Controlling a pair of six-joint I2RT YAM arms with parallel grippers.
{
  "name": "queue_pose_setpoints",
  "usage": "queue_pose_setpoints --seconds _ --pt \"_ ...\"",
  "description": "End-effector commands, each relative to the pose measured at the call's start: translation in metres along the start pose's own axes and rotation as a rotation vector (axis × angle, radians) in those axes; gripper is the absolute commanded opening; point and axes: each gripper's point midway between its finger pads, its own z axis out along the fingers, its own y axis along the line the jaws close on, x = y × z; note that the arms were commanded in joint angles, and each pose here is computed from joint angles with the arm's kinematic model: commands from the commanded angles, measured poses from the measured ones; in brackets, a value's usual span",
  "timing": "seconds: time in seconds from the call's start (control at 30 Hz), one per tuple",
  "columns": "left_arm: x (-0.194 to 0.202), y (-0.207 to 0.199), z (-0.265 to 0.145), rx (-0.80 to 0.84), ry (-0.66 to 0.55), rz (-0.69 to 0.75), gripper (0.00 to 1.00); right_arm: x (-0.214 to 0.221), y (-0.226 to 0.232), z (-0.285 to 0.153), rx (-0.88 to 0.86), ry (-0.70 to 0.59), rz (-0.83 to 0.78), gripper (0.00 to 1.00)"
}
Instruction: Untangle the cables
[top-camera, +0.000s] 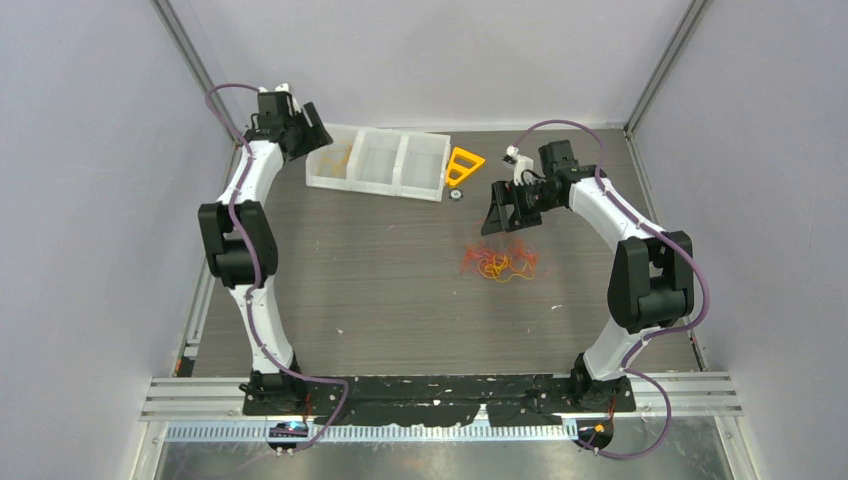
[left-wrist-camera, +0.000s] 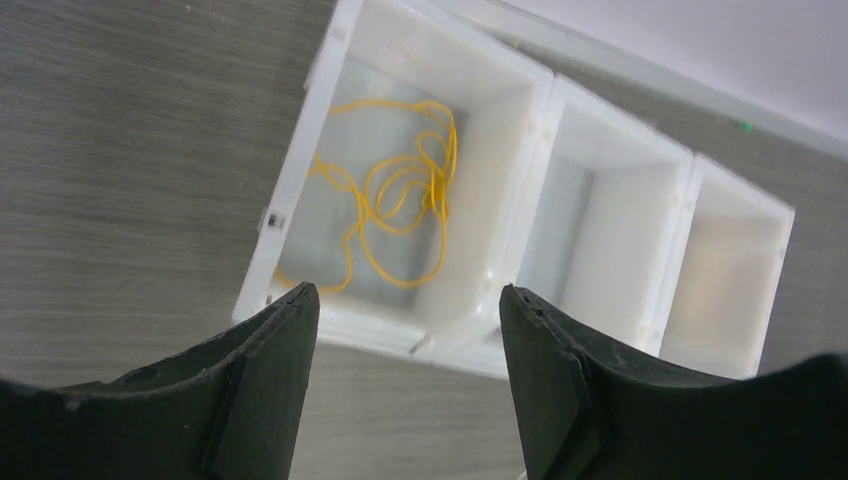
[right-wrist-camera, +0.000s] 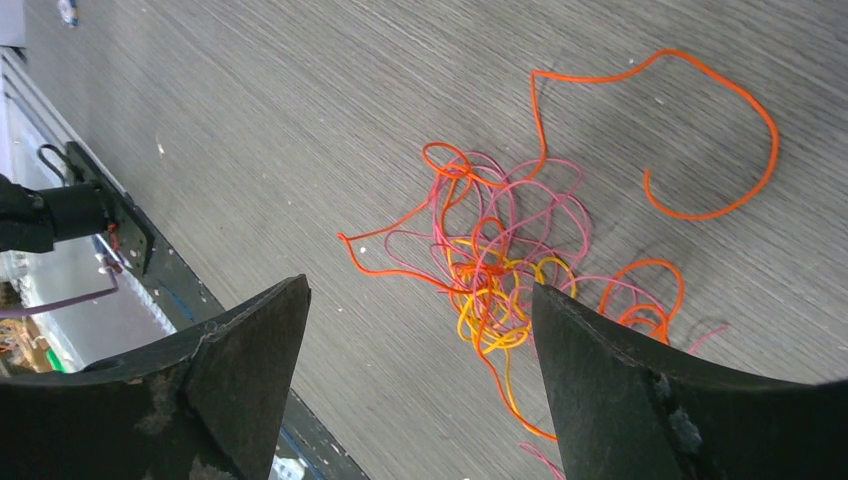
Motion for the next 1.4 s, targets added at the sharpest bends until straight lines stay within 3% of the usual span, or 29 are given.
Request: queue_pose_setpoints --seconds 0.0,0.07,0.2,0.33,0.43,0.73,0.97,1.1,1.23,1.37 --pt "-0.008 -0.027 -0.061 0.095 -0.053 0.238 0.69 -0.016 0.0 -0.029 0.088 -0.043 -0.164 0.87" --pt "0.004 -0.047 -0.094 0.215 -0.041 0.395 0.71 -0.009 -0.014 -0.036 0.172 -0.007 -0.227 0.87" --pt "0.081 -0.1 -0.156 0.516 0.083 0.697 0.86 0.013 -0.028 -0.04 0.231 0.074 -0.267 0.86" --pt "0.166 -0.13 -0.195 0.72 0.231 0.821 0.87 0.037 -0.041 -0.029 0.234 0.166 -0.239 0.87" --pt "0.219 -0.162 -0.21 0.852 0.245 0.883 0.82 0.049 -0.055 -0.021 0.259 0.221 -0.219 0.85" --pt "0.297 -0.256 -0.188 1.037 0.236 0.944 0.72 0.065 -0.061 -0.01 0.249 0.256 -0.17 0.77" --pt "0.342 -0.285 -0.145 1.02 0.338 0.92 0.67 0.07 -0.067 -0.003 0.253 0.269 -0.139 0.69" --pt "0.352 -0.28 -0.12 0.941 0.389 0.912 0.49 0.07 -0.075 -0.003 0.285 0.273 -0.139 0.64" --pt "0.351 -0.27 -0.131 0.931 0.449 0.922 0.01 0.072 -0.087 -0.005 0.336 0.281 -0.14 0.54" --pt "0.313 -0.26 -0.182 0.995 0.372 0.909 0.0 0.075 -0.105 -0.01 0.404 0.287 -0.147 0.38"
